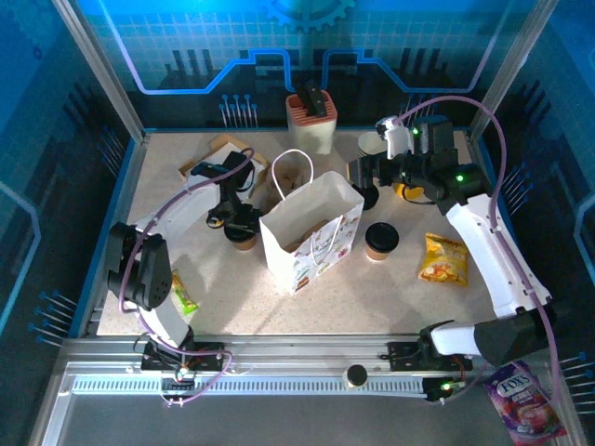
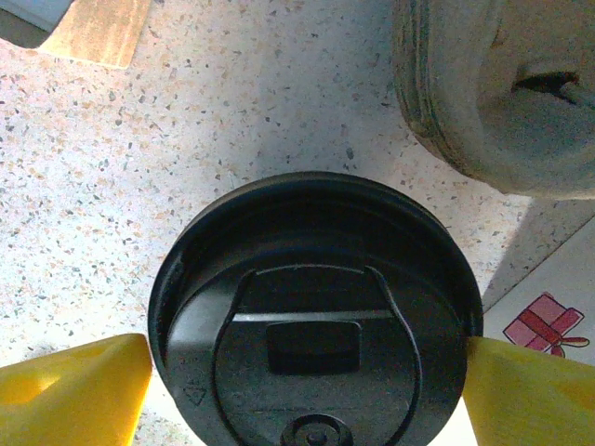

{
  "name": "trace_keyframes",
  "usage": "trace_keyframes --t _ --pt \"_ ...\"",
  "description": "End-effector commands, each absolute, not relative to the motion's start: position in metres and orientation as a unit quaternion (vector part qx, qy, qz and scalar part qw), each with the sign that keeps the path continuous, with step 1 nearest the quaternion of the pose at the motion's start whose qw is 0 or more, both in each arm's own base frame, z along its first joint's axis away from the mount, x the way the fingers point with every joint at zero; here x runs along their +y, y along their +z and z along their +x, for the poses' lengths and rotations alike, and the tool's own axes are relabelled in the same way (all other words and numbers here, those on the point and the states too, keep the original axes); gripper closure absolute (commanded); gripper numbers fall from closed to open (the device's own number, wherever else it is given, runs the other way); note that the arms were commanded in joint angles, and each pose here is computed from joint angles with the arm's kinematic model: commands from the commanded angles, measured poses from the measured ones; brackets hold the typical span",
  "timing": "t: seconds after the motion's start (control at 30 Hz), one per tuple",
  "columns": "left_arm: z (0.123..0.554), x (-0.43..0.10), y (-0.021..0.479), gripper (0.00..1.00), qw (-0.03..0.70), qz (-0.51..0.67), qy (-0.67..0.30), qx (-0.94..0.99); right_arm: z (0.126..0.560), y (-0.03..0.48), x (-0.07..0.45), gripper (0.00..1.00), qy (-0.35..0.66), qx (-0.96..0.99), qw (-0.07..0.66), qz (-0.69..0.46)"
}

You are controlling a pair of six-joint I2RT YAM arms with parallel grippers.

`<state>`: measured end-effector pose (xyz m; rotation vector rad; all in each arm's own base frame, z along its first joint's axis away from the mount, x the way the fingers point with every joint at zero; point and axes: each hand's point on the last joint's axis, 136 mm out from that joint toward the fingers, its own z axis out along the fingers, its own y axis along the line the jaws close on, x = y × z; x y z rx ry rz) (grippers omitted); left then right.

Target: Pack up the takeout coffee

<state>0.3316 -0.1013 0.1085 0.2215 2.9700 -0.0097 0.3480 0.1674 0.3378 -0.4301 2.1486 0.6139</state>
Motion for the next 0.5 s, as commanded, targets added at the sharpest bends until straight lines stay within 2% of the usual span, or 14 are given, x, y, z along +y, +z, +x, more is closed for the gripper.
trace_keyframes --t 0.0,0.47 --pt "0.3339 -0.1066 0.1138 0.17 0.080 0.088 -0.005 0.993 0.3486 0.3360 0.1668 0.17 0.243 0.855 0.422 -0.177" --pt "0.3360 -0.1082 0.1095 0.21 0.073 0.095 0.005 0.993 0.3462 0.3364 0.1632 0.17 0.238 0.854 0.426 -0.178"
